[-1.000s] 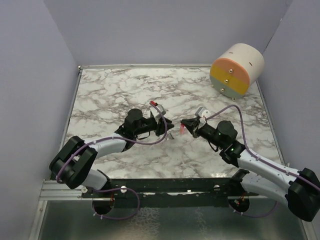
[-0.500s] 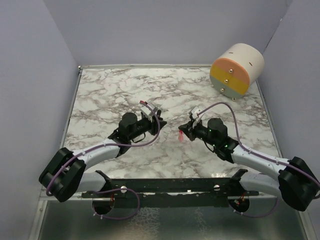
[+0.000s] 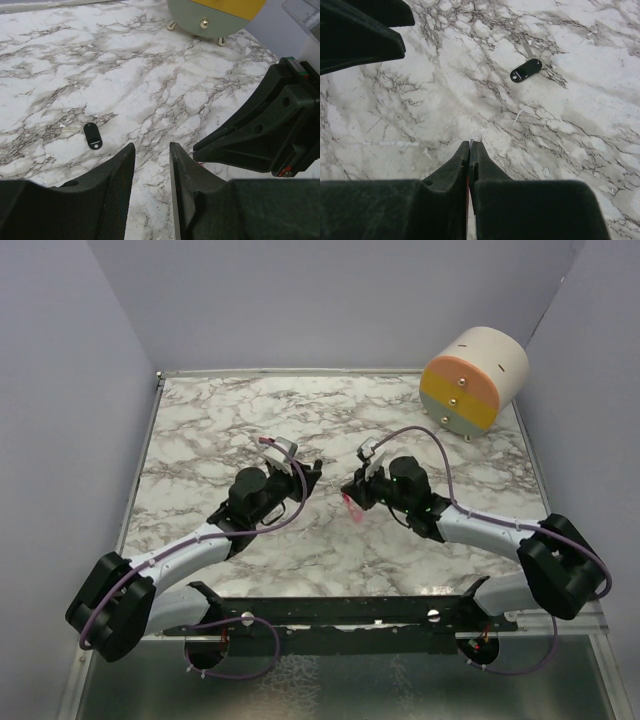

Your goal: Put the keys on the keyring

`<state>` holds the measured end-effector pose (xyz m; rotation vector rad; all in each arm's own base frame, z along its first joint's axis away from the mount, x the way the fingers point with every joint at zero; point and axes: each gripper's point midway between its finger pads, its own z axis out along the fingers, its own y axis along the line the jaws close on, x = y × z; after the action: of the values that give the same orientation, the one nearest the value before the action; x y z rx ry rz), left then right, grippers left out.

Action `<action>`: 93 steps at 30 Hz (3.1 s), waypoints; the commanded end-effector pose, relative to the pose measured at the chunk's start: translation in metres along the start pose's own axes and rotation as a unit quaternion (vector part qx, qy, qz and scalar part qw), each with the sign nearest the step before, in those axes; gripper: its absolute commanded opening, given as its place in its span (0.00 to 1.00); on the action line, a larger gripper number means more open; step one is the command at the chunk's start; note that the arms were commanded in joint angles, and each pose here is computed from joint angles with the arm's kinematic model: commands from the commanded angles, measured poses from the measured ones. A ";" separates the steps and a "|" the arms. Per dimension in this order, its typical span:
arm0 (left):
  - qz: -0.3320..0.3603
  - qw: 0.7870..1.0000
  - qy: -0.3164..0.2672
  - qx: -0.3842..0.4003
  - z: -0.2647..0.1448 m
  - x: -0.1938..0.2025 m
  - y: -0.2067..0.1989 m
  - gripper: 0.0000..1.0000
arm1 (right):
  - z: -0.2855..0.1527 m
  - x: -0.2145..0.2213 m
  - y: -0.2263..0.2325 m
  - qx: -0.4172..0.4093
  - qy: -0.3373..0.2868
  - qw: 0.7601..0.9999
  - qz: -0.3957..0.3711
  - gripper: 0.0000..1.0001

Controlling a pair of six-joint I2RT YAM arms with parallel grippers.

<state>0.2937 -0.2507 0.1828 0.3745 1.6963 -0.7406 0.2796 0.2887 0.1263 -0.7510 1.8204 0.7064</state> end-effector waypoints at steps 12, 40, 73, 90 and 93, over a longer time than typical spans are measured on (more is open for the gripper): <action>-0.014 0.997 -0.031 -0.063 -0.019 -0.010 0.022 0.40 | 0.035 -0.009 0.025 -0.076 0.005 0.996 0.036 0.14; -0.058 0.989 -0.013 -0.137 -0.025 0.011 0.050 0.39 | 0.067 0.040 -0.009 0.015 0.105 0.991 0.082 0.50; -0.079 0.983 -0.008 -0.166 -0.037 0.017 0.062 0.38 | 0.022 0.103 0.053 -0.062 0.180 0.974 0.124 0.52; -0.072 0.971 -0.050 -0.223 -0.072 -0.006 0.080 0.41 | 0.086 0.073 0.134 -0.128 0.149 0.978 0.068 0.52; -0.069 0.970 -0.050 -0.227 -0.074 -0.008 0.082 0.41 | 0.081 0.060 0.121 -0.094 0.129 0.986 0.054 0.53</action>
<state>0.2896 -0.1530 0.1788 -0.0717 1.7390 -0.4994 0.1949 0.4235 0.0372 -0.9719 2.1222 0.9987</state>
